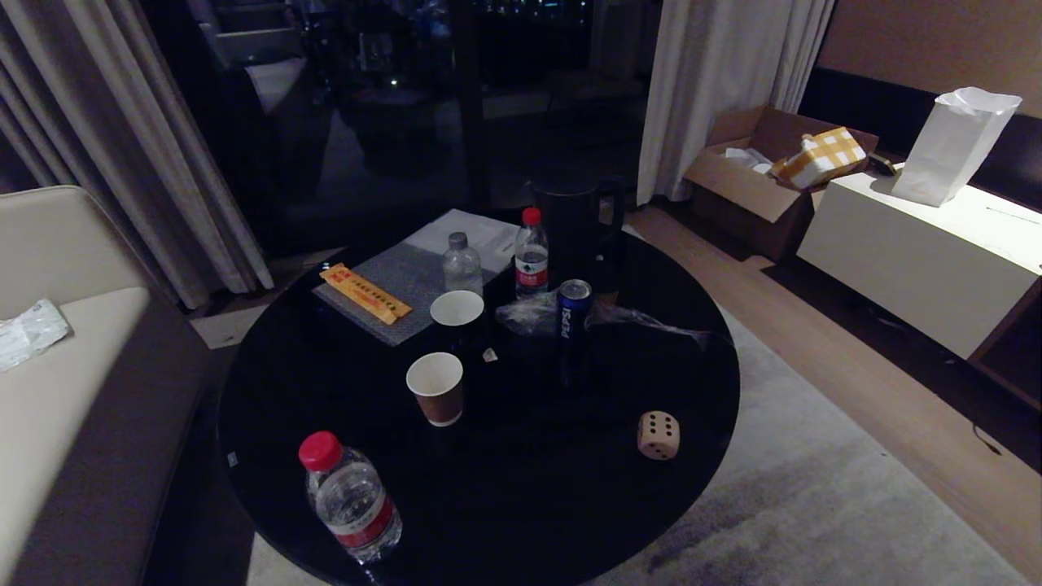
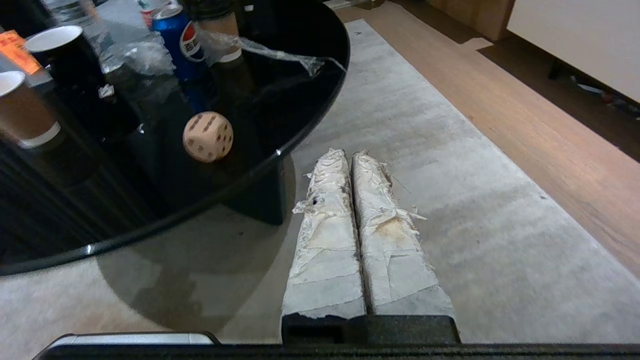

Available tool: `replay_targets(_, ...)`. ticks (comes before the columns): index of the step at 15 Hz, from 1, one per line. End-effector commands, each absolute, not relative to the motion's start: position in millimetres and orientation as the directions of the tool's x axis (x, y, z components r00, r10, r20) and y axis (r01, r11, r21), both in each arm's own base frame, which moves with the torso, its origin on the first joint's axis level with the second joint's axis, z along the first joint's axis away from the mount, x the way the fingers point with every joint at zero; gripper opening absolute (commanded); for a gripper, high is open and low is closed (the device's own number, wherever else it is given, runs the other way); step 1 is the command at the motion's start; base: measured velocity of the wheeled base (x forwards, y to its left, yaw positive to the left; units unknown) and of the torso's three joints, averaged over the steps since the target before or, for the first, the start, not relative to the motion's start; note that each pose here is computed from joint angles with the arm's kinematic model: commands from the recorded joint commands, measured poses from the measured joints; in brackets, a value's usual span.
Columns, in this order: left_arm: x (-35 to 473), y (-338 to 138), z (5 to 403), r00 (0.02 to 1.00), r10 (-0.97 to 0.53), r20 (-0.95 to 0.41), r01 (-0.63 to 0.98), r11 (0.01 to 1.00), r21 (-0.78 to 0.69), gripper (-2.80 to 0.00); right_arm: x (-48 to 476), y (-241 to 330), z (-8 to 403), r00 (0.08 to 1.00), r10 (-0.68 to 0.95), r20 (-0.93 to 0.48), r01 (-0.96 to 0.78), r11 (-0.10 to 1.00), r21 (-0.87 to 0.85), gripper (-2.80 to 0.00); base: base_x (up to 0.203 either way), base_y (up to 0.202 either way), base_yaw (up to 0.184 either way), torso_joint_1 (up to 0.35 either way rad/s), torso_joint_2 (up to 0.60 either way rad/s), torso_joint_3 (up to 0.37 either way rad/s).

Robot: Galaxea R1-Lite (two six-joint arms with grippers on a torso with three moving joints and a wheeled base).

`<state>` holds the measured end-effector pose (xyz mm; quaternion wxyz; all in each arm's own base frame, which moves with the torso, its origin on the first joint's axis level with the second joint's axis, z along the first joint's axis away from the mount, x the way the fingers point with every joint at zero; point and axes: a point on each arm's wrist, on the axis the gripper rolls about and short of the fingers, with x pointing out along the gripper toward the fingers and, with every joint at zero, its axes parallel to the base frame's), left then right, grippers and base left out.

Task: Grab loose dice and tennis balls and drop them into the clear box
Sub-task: Pick up toys out of the box

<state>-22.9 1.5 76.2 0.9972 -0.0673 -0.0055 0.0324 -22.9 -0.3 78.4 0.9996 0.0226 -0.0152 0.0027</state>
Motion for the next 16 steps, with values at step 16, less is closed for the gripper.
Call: replay_targets(16,-22.6,1.5,75.9,0.998,0.066,0.005,-0.065,0.988,-0.138,-2.8,-22.1,0.0,75.6,1.0,0.019,0.017,-0.019,1.0,0.0,-2.8,0.022,0.0,0.0,0.001,0.0,-0.002)
